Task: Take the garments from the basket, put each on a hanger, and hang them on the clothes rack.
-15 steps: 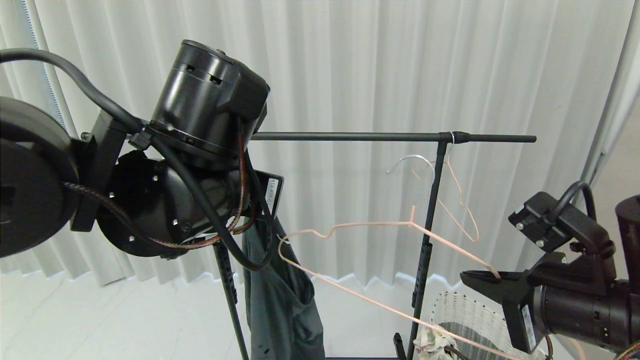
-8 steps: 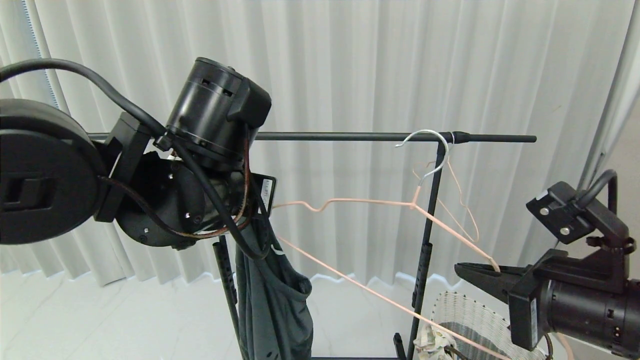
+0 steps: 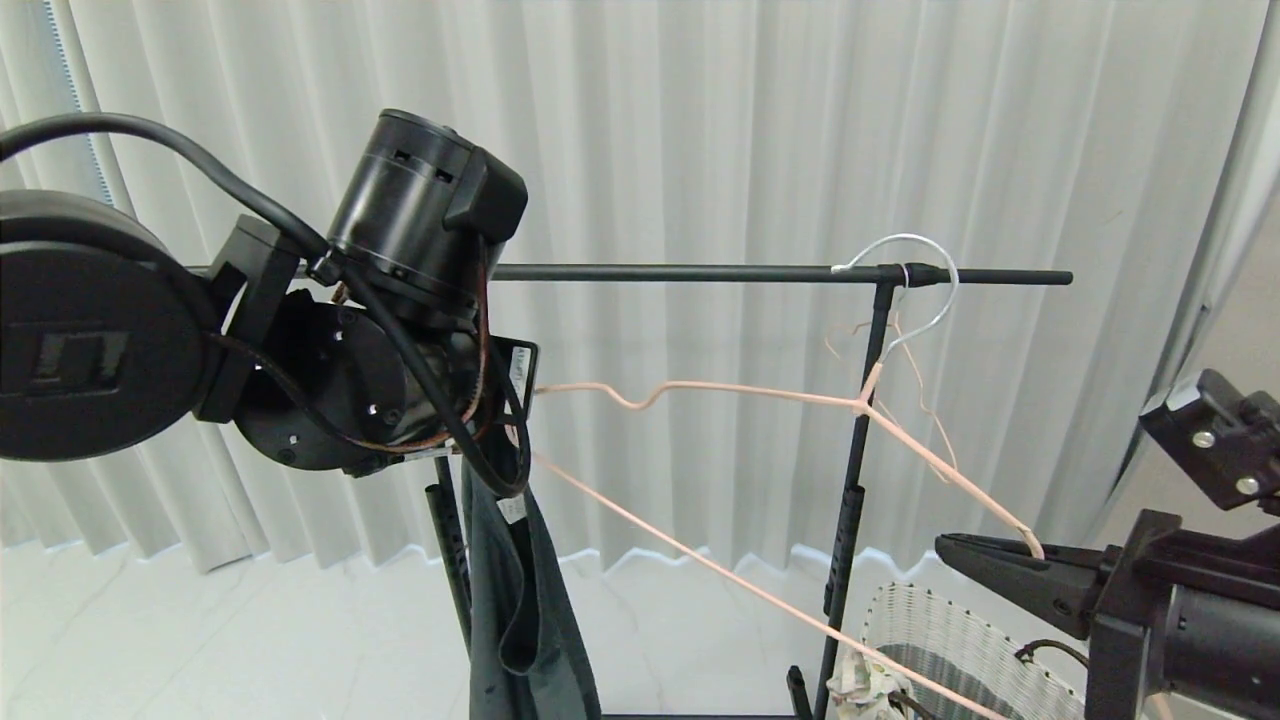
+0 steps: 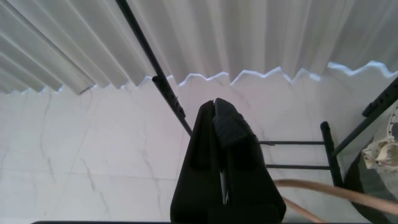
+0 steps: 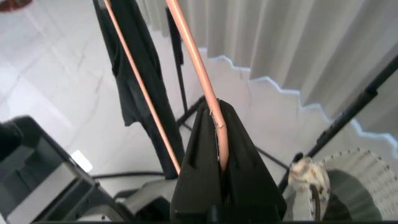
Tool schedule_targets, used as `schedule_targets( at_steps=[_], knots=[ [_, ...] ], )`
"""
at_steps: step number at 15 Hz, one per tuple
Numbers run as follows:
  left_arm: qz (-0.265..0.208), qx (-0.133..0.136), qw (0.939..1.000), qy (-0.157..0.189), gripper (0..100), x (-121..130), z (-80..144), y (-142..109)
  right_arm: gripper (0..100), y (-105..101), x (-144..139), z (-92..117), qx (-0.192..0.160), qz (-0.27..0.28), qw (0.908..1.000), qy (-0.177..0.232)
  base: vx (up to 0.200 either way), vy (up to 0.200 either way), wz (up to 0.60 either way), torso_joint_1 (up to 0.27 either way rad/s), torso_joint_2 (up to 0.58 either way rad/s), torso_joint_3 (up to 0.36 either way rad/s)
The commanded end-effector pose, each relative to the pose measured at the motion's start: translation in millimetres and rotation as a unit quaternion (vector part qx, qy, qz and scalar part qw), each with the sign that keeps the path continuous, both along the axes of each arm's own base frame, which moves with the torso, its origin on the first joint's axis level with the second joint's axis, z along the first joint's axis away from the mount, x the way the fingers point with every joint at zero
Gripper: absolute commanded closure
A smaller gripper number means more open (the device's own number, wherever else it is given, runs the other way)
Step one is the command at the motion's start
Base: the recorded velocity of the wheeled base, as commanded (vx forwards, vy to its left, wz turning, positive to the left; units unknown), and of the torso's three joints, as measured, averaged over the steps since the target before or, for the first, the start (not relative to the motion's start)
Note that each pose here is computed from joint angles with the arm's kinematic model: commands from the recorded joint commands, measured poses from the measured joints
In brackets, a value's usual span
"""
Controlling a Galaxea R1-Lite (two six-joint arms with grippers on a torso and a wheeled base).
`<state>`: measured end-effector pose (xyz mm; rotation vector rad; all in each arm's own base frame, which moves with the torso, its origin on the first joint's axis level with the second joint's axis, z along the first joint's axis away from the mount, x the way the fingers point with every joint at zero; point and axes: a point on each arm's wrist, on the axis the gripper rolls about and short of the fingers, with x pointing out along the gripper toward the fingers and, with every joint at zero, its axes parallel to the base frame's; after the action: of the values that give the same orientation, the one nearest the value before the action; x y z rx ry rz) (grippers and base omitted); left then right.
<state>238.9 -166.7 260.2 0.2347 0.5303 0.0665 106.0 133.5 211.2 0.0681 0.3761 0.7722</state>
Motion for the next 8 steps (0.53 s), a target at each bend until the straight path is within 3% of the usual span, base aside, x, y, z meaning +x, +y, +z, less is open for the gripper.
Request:
schedule_targets(
  at_steps=[1, 8],
  knots=[
    [-0.001, 0.001, 1.0000, 0.000, 100, -0.2, -0.3, -0.6, 100, 8.5, 6.4, -4.0, -0.003, 0.000, 1.0000, 0.002, 0.000, 0.000, 0.00, 0.000, 0.00, 0.000],
    [0.001, 0.000, 1.0000, 0.001, 100, 1.9, -1.0, -1.6, 100, 18.2, 13.6, -10.5, -0.014, 0.000, 0.9999, 0.007, 0.000, 0.000, 0.00, 0.000, 0.00, 0.000]
  ],
)
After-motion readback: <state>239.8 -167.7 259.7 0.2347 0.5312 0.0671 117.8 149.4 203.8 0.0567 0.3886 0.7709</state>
